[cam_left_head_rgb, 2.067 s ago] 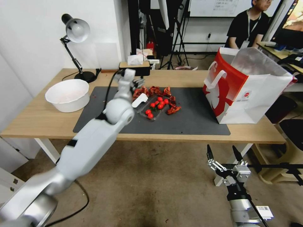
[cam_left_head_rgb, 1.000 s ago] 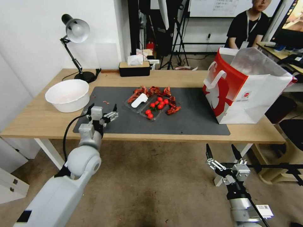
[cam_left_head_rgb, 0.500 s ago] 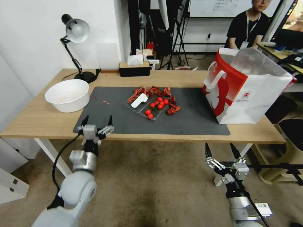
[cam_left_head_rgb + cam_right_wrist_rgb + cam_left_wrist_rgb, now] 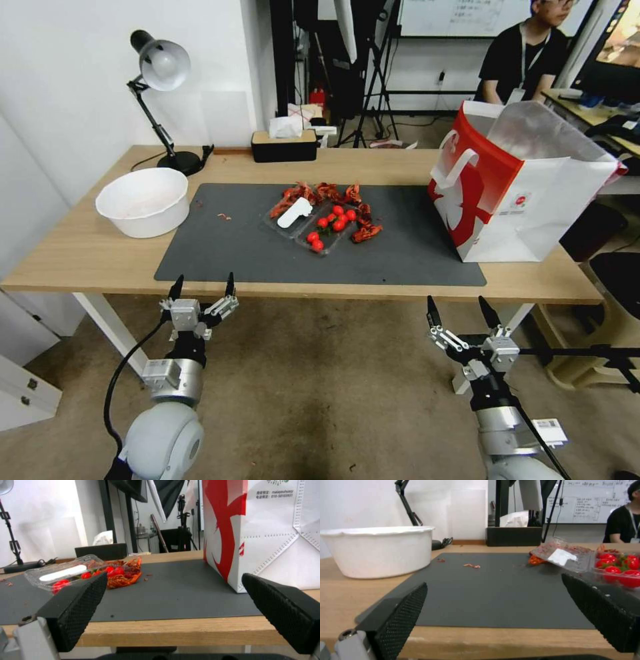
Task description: Pick up the trash from the table and place it into the takeout bag.
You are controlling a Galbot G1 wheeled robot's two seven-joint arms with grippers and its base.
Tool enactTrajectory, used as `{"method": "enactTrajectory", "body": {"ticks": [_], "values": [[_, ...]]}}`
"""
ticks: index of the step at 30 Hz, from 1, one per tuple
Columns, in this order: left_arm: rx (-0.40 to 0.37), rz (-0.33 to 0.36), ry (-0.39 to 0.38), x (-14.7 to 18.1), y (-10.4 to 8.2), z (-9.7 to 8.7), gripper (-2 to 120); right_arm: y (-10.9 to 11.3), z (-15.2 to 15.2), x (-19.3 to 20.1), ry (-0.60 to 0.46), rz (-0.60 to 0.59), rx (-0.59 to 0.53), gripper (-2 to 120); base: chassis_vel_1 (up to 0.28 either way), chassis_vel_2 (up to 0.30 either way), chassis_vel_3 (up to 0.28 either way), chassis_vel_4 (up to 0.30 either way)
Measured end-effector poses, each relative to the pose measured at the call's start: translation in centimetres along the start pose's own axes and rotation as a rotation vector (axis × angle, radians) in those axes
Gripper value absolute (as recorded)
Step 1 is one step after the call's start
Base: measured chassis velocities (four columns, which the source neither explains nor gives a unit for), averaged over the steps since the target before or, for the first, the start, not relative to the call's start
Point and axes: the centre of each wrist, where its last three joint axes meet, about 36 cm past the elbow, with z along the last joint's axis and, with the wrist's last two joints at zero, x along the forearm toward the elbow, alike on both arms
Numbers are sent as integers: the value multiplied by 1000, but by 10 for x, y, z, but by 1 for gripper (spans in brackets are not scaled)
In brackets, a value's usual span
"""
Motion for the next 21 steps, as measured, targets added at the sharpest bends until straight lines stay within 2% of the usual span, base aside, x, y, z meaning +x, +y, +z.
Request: {"method": "enactTrajectory", "body": {"ticks": [5,11,21], "values": [[7,1,17,8,-1,4,100,0,0,0,15,-5,2,100,0,0,0,0],[2,0,25,21,2,18,100,1,1,0,25,-6,-2,100,0,0,0,0],[4,-1,21,23,3,20,100,1,1,0,22,-2,-2,100,0,0,0,0]]}}
